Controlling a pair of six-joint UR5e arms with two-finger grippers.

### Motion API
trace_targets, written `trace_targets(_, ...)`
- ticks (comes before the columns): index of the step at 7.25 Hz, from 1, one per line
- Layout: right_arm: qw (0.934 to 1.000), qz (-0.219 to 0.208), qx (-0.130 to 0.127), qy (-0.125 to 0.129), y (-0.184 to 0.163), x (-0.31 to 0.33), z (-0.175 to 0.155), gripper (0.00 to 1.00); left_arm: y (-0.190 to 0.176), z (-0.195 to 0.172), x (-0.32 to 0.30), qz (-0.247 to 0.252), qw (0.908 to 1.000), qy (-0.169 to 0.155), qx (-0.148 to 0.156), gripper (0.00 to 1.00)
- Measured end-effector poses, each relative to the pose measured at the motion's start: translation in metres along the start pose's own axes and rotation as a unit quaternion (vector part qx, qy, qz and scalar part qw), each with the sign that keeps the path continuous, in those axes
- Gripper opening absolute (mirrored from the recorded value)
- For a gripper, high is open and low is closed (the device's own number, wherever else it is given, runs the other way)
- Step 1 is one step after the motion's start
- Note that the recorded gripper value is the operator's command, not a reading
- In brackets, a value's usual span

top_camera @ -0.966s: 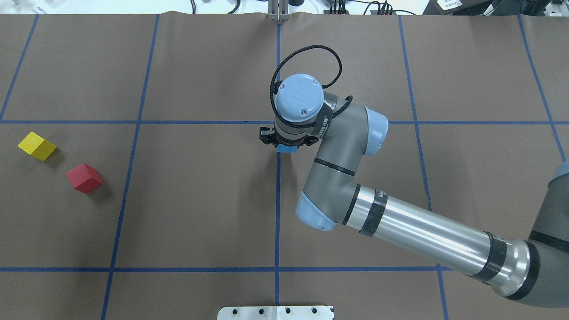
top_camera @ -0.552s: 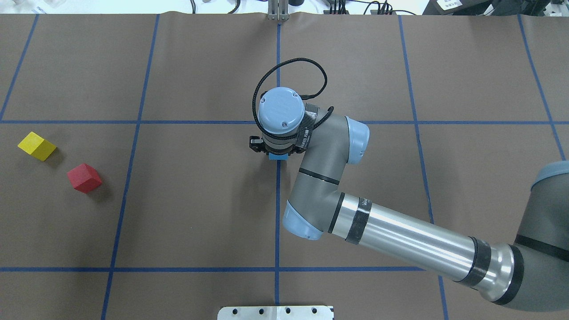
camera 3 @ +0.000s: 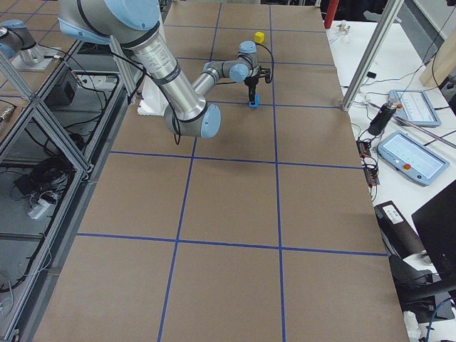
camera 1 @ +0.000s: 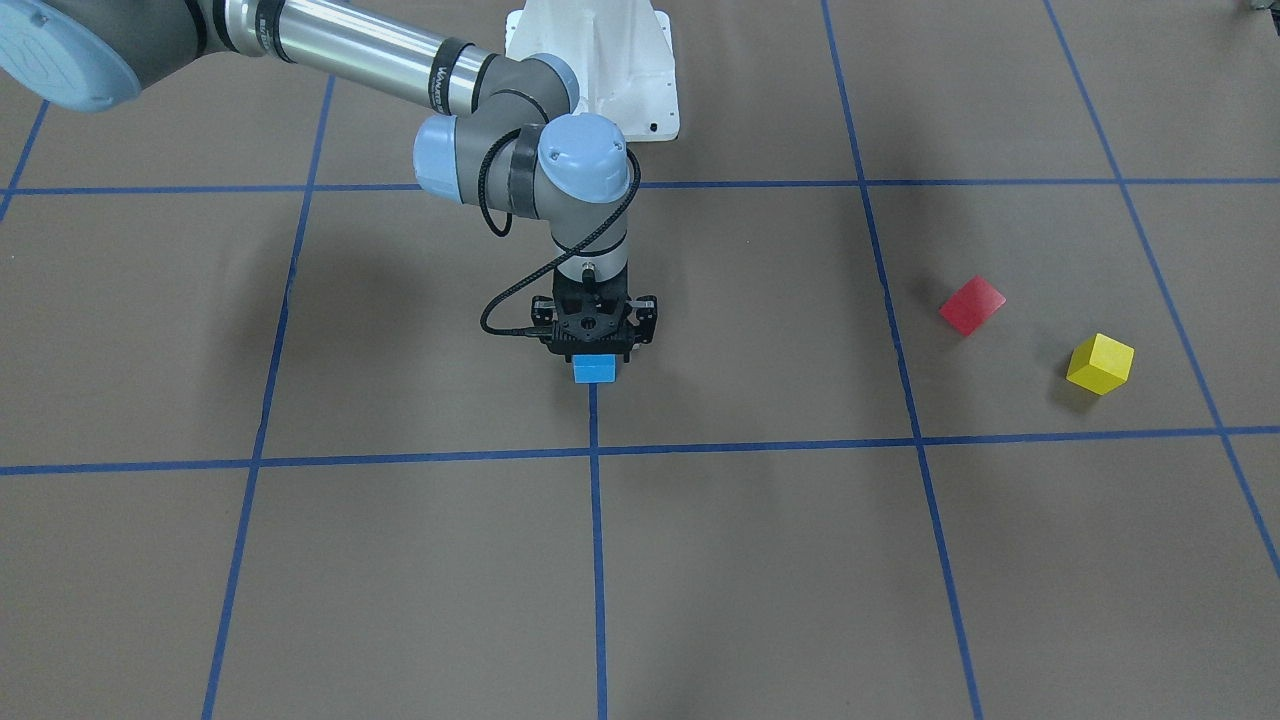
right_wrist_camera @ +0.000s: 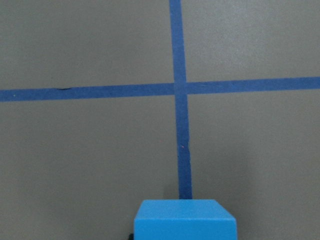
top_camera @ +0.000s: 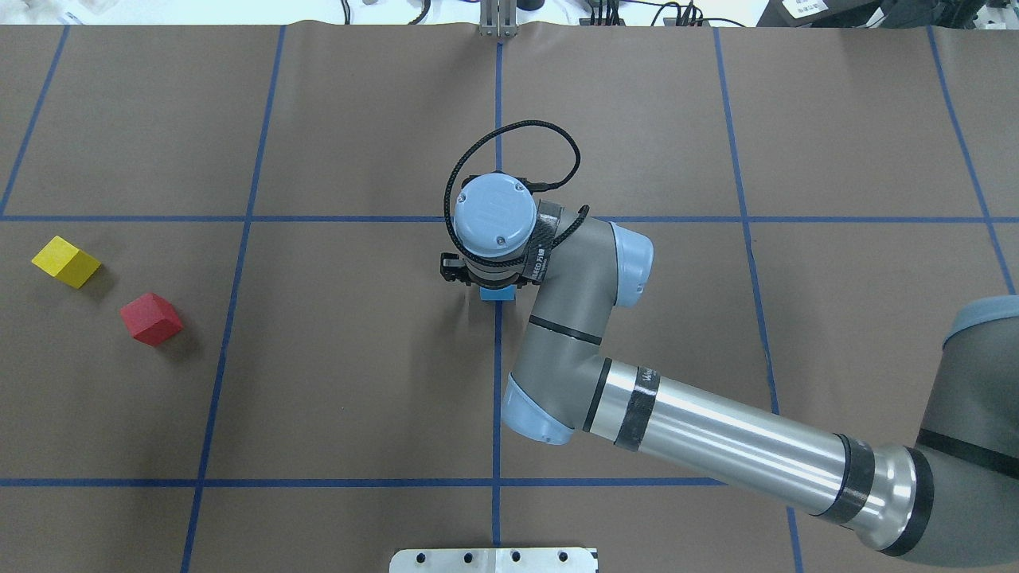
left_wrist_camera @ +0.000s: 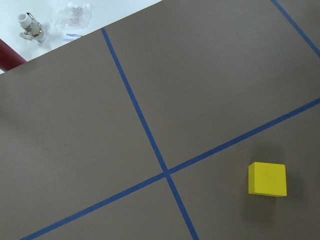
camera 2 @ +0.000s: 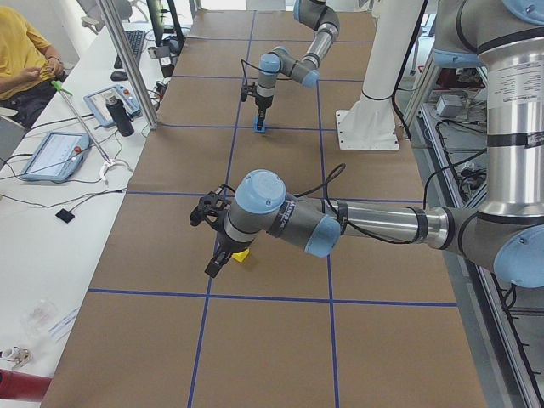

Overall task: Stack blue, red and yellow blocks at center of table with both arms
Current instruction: 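Carry the blue cube with the right gripper to the table center, then open the right gripper and withdraw the right arm from the blue cube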

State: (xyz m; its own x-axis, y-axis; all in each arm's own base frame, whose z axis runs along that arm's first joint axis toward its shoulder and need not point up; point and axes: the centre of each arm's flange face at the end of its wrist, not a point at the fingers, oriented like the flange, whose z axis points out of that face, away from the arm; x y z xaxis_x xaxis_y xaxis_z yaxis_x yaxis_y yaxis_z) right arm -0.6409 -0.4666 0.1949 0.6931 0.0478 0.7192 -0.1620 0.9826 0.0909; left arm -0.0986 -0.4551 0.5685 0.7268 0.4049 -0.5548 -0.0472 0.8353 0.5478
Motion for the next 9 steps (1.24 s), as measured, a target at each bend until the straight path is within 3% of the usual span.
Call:
trace_targets(2,0.9998,0.006,0.011,-0.013,-0.028,0.009,-0.028,0.99,-0.003,-0.001,0.001,0.002,1.0,0.0,0.002,1.0)
trace_targets(4,0.9994,-0.002,0.016,-0.03,-0.102,0.055,-0.08,0.99,-0.008,-0.003,0.008,-0.001,0.9997,0.019,0.015,1.0)
trace_targets(5,0.999,-0.017,0.013,-0.039,-0.142,0.102,-0.107,1.0,-0.013,0.0,0.018,-0.002,0.9991,0.03,0.028,1.0)
trace_targets(7,0.9966,-0.067,0.01,-0.046,-0.205,0.234,-0.159,1.0,-0.025,0.034,0.059,-0.021,0.9974,0.066,0.019,1.0)
trace_targets(9,0.9904,-0.134,0.008,-0.032,-0.233,0.38,-0.201,1.0,-0.034,0.063,0.104,-0.042,0.9941,0.1,0.011,1.0)
